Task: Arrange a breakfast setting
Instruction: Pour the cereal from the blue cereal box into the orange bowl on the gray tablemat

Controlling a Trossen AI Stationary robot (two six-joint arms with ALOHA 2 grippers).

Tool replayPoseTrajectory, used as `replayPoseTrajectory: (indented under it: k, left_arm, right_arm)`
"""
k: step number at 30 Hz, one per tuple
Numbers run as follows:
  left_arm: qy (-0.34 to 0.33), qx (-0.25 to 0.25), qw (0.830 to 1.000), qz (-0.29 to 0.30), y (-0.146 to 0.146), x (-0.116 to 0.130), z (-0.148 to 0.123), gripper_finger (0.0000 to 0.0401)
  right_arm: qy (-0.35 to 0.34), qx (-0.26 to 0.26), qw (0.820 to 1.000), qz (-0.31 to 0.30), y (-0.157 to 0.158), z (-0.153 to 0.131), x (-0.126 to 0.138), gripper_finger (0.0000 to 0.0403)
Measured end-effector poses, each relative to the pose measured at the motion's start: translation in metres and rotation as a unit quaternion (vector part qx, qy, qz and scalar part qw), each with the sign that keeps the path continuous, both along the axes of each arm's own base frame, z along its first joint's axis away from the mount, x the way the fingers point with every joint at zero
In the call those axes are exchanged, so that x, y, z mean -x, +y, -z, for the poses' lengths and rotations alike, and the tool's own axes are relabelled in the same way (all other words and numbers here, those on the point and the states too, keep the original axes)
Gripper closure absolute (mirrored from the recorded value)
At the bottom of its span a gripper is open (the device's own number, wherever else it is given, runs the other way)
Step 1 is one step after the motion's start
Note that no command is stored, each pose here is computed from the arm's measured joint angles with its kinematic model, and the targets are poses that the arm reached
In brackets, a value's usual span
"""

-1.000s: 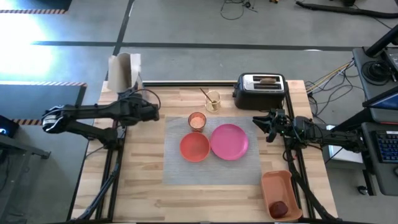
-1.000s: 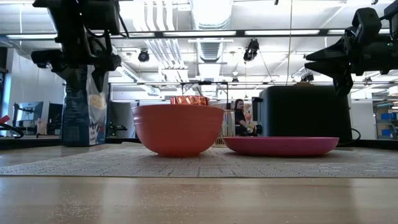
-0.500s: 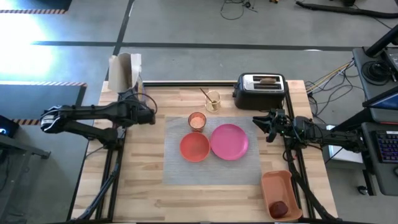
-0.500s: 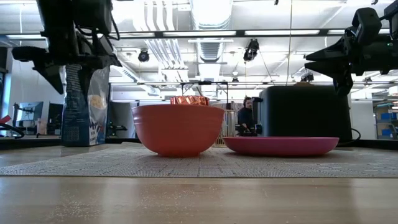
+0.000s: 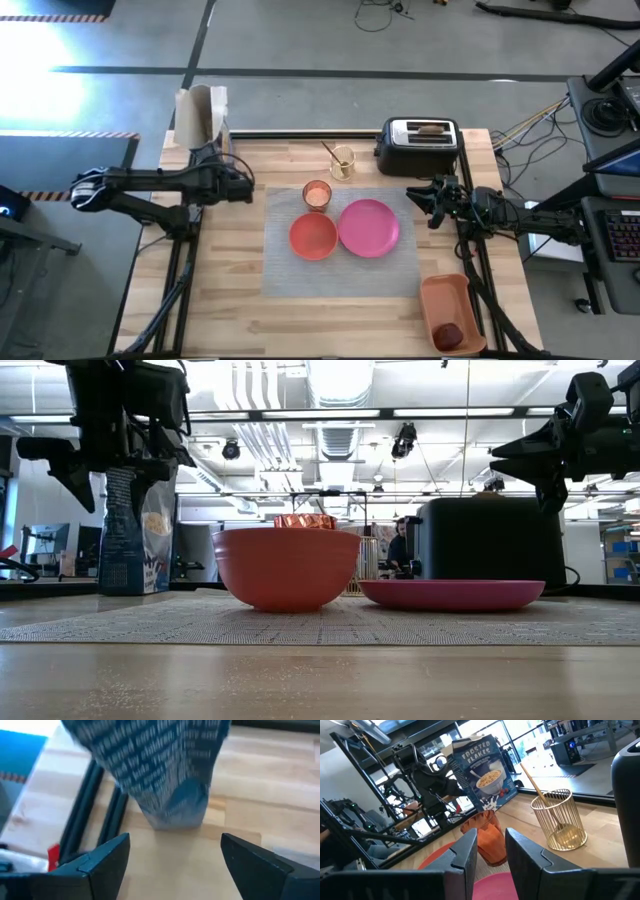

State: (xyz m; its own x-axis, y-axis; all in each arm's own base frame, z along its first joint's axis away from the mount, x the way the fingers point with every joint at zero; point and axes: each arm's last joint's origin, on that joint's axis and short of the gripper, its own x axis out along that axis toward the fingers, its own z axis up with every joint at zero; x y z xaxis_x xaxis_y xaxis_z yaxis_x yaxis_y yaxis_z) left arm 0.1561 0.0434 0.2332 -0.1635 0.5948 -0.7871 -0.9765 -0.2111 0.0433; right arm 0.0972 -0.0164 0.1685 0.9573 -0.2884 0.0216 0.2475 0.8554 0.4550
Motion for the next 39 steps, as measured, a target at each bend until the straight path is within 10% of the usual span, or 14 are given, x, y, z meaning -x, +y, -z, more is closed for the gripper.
replayPoseTrajectory:
  k: [28,39]
  left_arm:
    - [0.056,-0.223,0.973,-0.017,0.01,-0.002,0.066,0.0097]
    - [0.11,-0.237,0.965,0.01,0.013,-0.011,0.074,0.0097]
  right_arm:
    - [0.0,0.0,1.0,0.0,0.0,0.0,0.0,0.0312]
    - [0.0,0.0,1.0,0.0,0.0,0.0,0.0,0.0312]
